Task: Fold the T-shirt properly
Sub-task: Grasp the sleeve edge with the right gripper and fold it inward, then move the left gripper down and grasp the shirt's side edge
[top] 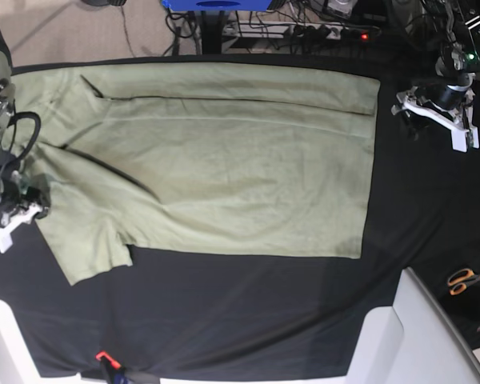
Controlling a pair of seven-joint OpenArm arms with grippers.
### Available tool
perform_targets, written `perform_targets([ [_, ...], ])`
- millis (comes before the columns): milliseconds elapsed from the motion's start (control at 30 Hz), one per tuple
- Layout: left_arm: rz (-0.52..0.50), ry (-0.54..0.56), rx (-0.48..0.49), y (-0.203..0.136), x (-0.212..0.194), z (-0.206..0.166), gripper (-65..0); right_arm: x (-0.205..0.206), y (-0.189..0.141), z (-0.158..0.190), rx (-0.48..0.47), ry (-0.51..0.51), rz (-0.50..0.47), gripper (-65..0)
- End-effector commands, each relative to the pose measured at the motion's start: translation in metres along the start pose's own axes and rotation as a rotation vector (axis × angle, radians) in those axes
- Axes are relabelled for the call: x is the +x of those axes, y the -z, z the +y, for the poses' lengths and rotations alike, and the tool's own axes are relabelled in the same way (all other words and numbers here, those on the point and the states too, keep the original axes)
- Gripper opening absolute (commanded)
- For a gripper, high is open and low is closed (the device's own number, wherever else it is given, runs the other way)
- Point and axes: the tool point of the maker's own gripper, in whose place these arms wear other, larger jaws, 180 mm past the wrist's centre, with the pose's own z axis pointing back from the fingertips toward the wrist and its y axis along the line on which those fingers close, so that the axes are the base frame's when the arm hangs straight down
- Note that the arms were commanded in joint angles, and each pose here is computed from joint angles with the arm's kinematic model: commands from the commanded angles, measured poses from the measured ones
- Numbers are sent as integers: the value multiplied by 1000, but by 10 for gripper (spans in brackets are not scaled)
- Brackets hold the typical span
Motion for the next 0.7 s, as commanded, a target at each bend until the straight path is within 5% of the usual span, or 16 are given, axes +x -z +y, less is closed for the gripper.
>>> perform_targets([
  [0, -36, 2, -1, 0, 12, 2, -296, 28, -9, -6, -8, -11, -66, -521],
  [200, -74, -55, -8, 30, 37, 4, -295, 27, -9, -5, -8, -12, -63, -644],
  [367, -36, -121, -13, 66, 61, 12, -283, 24, -8, -6, -9, -11, -57, -648],
  [533, 40, -199, -62, 106, 66, -3, -99, 23, -8, -6, -8, -12, -55, -648],
  [667, 120, -172, -129, 132, 56, -38, -67, 23, -8, -6, -8, -12, -55, -648],
])
